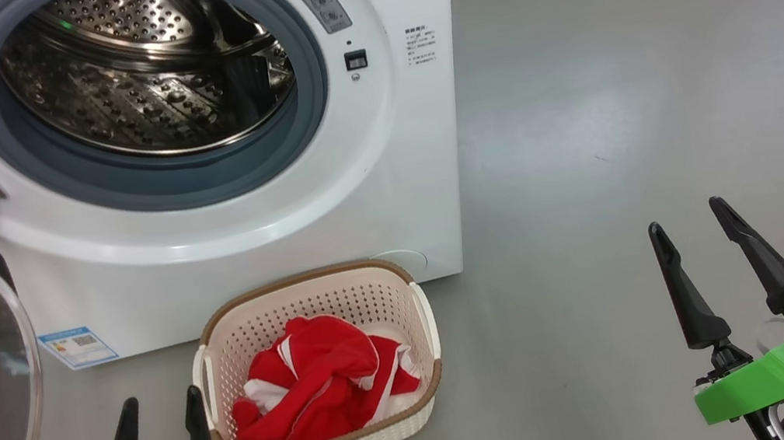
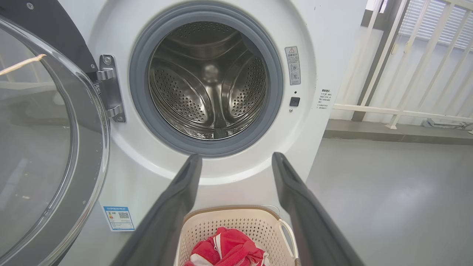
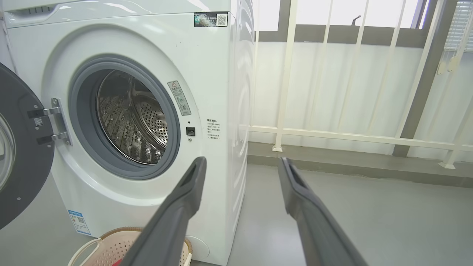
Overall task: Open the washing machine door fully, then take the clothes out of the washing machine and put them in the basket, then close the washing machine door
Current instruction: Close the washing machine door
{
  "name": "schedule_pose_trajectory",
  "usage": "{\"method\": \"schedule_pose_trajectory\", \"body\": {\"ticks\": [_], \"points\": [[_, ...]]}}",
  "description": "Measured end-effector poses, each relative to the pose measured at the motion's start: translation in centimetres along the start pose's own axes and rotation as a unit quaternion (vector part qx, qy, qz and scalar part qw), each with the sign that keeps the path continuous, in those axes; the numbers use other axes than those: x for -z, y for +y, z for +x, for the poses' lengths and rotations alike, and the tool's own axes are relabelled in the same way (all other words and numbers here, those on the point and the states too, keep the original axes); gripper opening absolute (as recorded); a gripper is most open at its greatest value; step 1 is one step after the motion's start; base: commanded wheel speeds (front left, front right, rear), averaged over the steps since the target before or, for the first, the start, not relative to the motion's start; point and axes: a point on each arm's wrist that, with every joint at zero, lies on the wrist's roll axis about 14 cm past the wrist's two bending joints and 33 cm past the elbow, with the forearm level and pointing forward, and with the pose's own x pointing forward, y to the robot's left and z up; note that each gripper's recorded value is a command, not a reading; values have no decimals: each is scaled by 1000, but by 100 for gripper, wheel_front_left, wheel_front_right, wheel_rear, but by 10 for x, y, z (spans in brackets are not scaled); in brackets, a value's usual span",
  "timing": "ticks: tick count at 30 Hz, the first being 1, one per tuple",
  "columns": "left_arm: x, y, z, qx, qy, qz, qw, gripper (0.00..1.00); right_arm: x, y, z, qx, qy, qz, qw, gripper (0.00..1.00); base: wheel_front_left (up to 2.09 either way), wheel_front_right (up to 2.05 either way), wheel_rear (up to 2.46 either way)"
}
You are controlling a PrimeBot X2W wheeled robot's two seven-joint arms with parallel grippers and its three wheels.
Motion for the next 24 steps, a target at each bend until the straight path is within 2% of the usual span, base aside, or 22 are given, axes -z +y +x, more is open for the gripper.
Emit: {"method": "schedule_pose_trajectory", "body": {"ticks": [7, 24], "points": [[-4, -1, -1, 3, -5, 1, 1000, 100, 0, 1, -3, -1, 1, 0, 1000, 100, -75, 75, 0], [-7, 3, -6, -2, -7, -2, 1000, 100, 6, 9, 0, -12, 9, 5, 1000, 100, -2, 2, 0]]}}
